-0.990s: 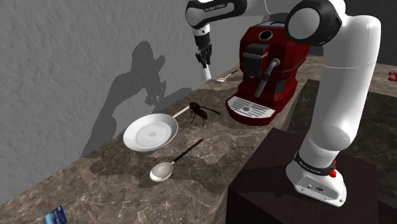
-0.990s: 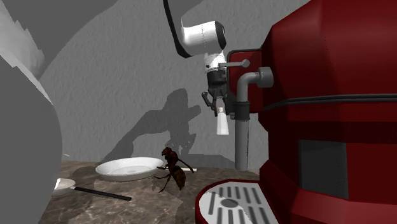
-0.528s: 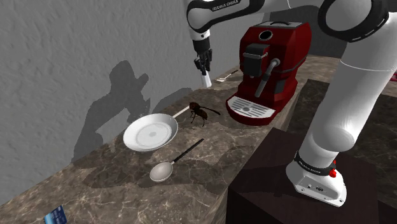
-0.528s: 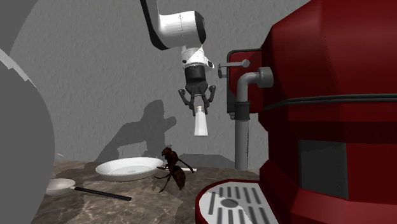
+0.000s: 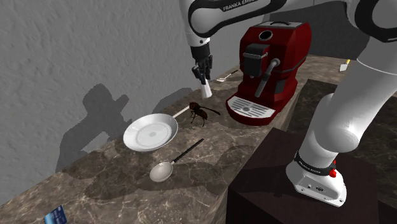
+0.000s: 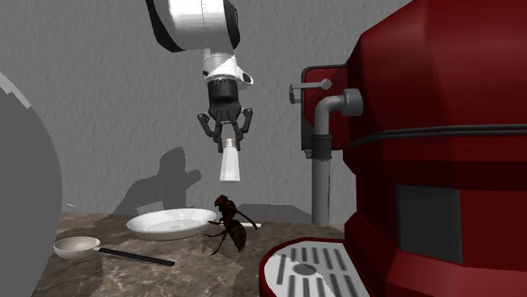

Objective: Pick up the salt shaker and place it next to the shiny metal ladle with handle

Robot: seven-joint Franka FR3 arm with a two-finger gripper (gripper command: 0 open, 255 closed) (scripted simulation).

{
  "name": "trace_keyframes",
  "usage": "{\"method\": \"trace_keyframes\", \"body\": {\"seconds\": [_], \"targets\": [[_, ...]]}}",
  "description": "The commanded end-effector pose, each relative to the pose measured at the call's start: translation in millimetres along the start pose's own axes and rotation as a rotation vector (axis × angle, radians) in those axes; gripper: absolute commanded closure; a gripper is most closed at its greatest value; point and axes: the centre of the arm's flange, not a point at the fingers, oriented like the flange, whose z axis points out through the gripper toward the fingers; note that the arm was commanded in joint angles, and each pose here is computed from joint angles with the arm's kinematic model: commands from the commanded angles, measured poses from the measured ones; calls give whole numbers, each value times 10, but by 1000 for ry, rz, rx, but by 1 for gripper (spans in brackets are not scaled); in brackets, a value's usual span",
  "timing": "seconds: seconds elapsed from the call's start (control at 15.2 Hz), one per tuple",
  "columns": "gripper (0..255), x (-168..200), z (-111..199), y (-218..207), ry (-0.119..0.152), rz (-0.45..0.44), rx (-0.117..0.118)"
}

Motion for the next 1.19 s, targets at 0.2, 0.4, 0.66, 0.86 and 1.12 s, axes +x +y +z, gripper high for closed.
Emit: {"method": "trace_keyframes", "body": {"seconds": [0.2, 0.4, 0.66, 0.86, 1.12], "targets": [[255, -293, -45, -583, 0, 1, 0], [255, -473, -80, -934, 0, 1, 0], [255, -714, -127, -1402, 0, 1, 0], [255, -794, -39, -1582, 0, 1, 0], [255, -782, 170, -1608, 0, 1, 0]]}}
